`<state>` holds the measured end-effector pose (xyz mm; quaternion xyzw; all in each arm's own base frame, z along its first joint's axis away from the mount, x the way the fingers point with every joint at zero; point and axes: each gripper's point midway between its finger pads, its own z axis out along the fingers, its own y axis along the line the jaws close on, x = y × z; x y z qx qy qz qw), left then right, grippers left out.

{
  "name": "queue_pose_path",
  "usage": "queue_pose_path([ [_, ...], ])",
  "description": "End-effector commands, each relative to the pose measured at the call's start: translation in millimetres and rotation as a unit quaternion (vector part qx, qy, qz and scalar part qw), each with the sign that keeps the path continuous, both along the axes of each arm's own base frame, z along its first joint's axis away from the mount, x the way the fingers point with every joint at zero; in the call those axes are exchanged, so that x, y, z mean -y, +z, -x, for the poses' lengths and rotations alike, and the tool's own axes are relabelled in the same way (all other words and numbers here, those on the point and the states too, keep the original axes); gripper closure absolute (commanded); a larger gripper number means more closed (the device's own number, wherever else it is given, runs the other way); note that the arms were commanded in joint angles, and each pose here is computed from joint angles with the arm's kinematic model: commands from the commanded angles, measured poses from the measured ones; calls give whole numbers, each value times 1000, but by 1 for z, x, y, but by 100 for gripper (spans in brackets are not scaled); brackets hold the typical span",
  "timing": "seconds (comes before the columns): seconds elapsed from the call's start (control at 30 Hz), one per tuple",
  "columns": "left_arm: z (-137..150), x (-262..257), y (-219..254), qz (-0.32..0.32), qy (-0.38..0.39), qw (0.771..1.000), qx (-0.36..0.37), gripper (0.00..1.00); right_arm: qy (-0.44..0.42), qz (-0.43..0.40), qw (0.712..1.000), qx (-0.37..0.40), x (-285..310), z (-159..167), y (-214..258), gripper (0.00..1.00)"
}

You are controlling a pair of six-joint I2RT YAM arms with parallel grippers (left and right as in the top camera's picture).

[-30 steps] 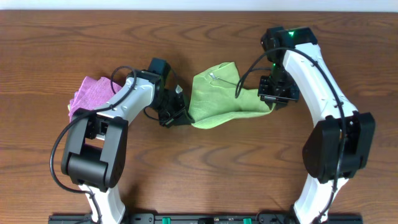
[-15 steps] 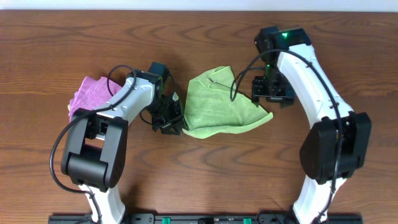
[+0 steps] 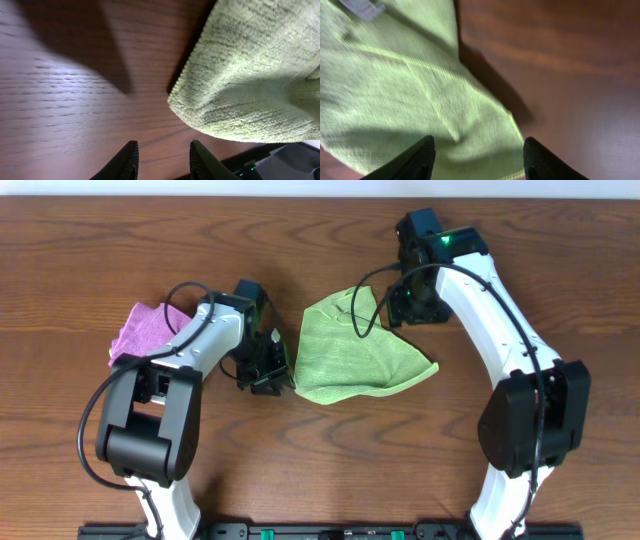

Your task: Fold the cloth

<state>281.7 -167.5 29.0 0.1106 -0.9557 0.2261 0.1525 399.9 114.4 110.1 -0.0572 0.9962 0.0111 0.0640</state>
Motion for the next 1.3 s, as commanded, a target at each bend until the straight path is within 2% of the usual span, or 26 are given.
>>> queue_pose_path([
  [0.0,-11,-3,15,17,8,1000,23,65,63,-11,998,30,-10,-8,10,44],
  [0.23,-28,10,49,86,-3,995,57,62,153,8,986,60,-34,-25,-6,38],
  [0.5,-33,11,72,92,-29,993,72,64,236,36,969,58,-71,-24,-36,38],
  [1.1,-49,4,104,65,-67,989,118,65,267,60,962,16,-80,-21,-95,36],
  [1.27,-53,5,120,68,-73,986,130,64,267,68,961,22,-79,-27,-100,41],
])
